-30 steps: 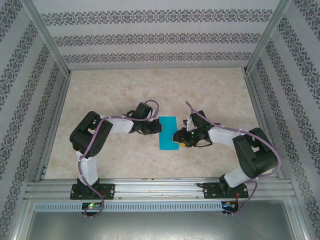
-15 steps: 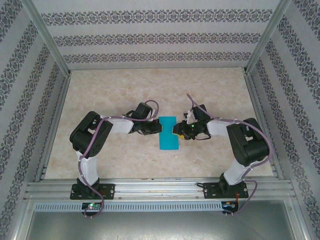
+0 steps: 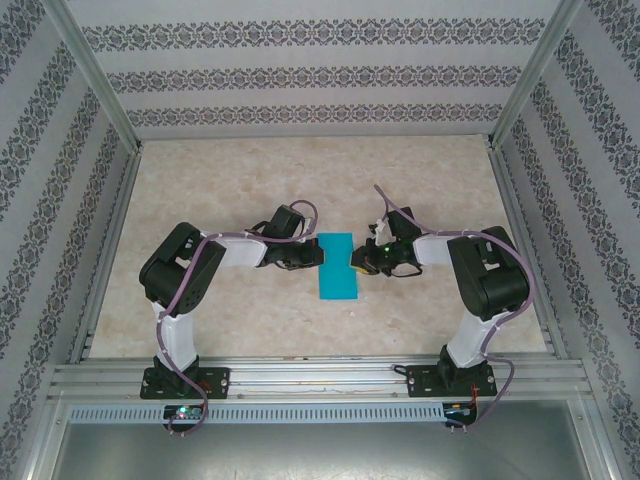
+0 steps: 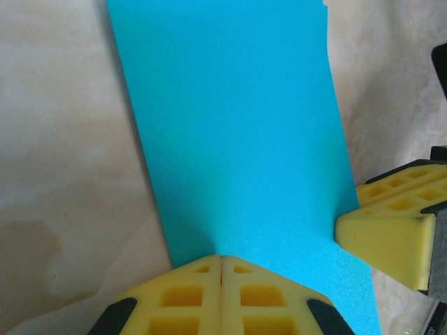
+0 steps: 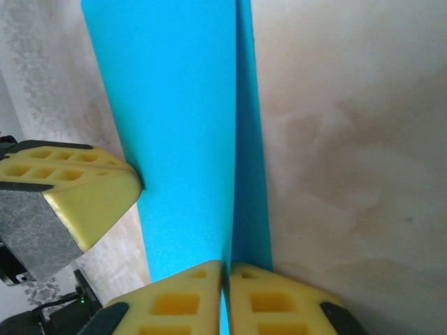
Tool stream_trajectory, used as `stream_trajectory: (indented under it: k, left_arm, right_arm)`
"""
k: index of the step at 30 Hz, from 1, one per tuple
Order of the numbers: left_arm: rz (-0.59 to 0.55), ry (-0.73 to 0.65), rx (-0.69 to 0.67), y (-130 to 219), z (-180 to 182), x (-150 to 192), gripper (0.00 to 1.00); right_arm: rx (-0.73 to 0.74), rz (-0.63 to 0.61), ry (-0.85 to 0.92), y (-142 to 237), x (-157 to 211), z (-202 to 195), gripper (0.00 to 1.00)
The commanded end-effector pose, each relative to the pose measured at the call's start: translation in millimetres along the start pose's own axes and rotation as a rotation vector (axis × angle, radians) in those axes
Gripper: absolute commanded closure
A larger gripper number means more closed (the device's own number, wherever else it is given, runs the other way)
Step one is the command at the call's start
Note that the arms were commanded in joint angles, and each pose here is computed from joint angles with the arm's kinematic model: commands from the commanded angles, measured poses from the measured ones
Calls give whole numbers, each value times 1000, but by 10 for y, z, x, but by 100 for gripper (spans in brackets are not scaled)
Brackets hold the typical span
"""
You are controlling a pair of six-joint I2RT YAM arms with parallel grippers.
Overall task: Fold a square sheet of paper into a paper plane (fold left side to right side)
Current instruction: Fold the triangle a second time at the center of the table.
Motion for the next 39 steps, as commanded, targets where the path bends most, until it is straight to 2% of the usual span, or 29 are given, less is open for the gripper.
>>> stream_trajectory:
  k: [1, 4, 8, 13, 19, 23, 29, 33, 39]
  left_arm:
    - [-13, -44, -25, 104, -62, -19, 92]
    - [-52, -94, -26, 235, -152, -77, 88]
    - [-79, -200, -38, 403, -299, -24, 82]
    - [-49, -444, -105, 541, -660, 259, 70]
    - [-10, -675, -163, 476, -1109, 618, 52]
    - [19, -768, -224, 350, -1279, 749, 41]
    - [80, -862, -320, 97, -1382, 858, 35]
    - [106, -910, -430, -39, -1343, 835, 32]
    - [126, -939, -510, -141, -1292, 774, 35]
  right_arm:
    - [-26, 13, 18, 27, -10, 51, 94]
    - [-33, 13, 8, 75, 22, 87, 100]
    - [-24, 24, -23, 132, 82, 108, 100]
    - [-8, 23, -59, 214, 121, 140, 100]
    - [2, 19, -86, 259, 133, 166, 100]
    - [5, 14, -91, 275, 134, 176, 100]
    - [5, 10, -99, 276, 131, 180, 100]
    - [6, 6, -104, 277, 125, 176, 100]
    - [6, 5, -107, 266, 126, 169, 100]
Point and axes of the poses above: each hand's point on the last joint's axis, 136 mm out from that joint toward the fingers, its own y axis back along the fingers, its own z axis along the line the jaws close on, x = y × z, the point moved 5 cm from there along y, back along the fingers, and after that the axes turned 9 degrees about -y, right-handed, at the moved point
